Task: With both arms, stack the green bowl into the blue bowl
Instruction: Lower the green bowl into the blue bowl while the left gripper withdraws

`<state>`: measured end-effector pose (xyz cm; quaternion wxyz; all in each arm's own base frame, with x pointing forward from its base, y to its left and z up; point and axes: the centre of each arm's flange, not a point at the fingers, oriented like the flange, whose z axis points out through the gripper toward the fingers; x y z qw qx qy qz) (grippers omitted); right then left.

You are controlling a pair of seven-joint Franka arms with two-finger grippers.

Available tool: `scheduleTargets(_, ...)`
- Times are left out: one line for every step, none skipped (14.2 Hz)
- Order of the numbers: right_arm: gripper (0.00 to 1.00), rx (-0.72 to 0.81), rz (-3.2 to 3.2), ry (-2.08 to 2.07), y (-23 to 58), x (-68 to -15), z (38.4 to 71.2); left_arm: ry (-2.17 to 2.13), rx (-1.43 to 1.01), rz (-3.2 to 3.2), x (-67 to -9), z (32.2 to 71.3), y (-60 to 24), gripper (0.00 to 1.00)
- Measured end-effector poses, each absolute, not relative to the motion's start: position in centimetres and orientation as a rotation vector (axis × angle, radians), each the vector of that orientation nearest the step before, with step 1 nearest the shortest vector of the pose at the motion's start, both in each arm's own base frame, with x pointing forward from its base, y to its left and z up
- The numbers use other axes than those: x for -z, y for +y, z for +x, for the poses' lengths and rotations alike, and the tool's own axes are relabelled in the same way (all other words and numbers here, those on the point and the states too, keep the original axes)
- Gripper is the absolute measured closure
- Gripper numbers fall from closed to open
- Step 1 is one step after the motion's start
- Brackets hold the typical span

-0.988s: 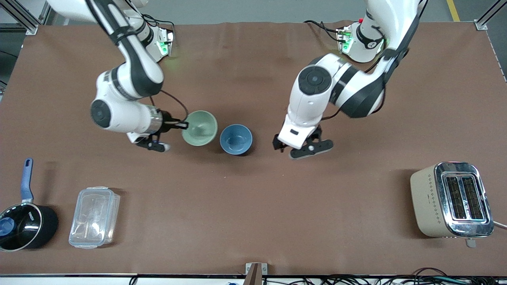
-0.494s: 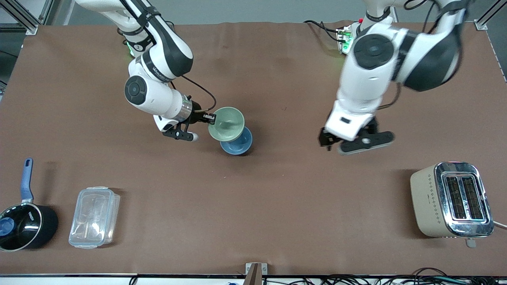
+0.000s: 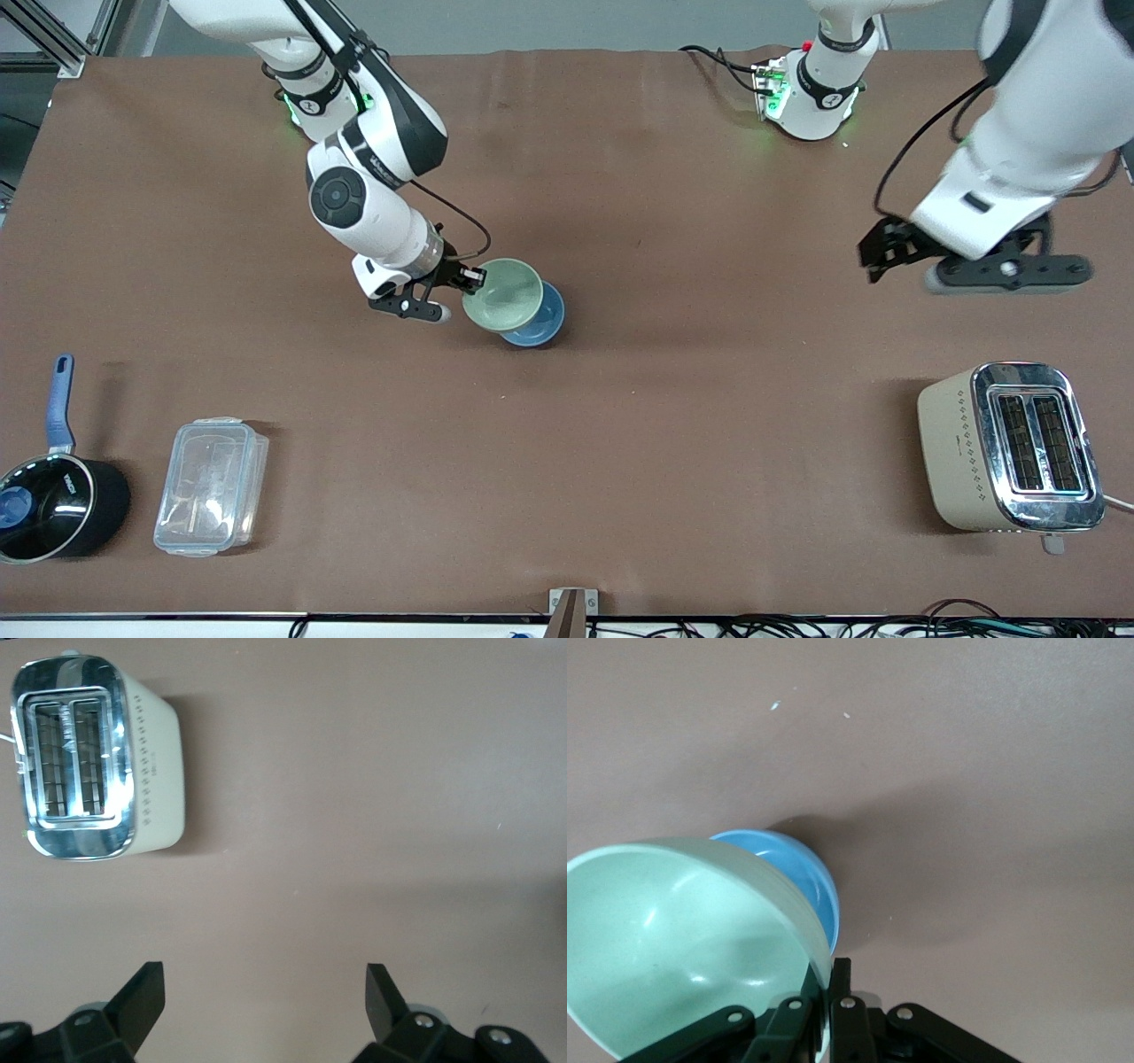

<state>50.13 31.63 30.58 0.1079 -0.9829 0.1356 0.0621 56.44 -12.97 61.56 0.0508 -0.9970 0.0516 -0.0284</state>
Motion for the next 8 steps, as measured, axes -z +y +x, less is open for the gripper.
scheduleTargets(0.95, -0.191, -2.892, 0.404, 31.7, -29.8, 50.2, 0.183, 0.069, -3.034, -62.3, 55.8, -12.1, 0.0)
scheduleTargets(0.95, -0.199, -2.892, 0.407, 31.8, -29.3, 50.1, 0.195, 0.059, -3.035, -63.0, 55.2, -11.7, 0.0)
scheduleTargets(0.95, -0.212, -2.893, 0.406, 32.0, -28.8, 50.0, 0.191, 0.054, -3.037, -63.5, 54.6, -11.4, 0.0)
scheduleTargets(0.95, -0.223, -2.895, 0.399, 32.3, -28.5, 49.8, 0.178, 0.045, -3.042, -63.6, 54.0, -11.1, 0.0)
scheduleTargets(0.95, -0.235, -2.895, 0.386, 32.8, -28.2, 49.4, 0.163, 0.031, -3.054, -63.5, 53.4, -10.6, 0.0)
scheduleTargets(0.95, -0.248, -2.895, 0.376, 33.4, -28.0, 49.0, 0.14, 0.018, -3.068, -63.4, 52.8, -9.9, 0.0)
scheduleTargets(0.95, -0.262, -2.895, 0.369, 33.9, -27.6, 48.6, 0.119, 0.008, -3.084, -63.3, 52.3, -9.0, 0.0)
scheduleTargets(0.95, -0.272, -2.895, 0.367, 34.1, -27.3, 48.4, 0.113, 0.003, -3.092, -63.4, 51.8, -8.2, 0.0)
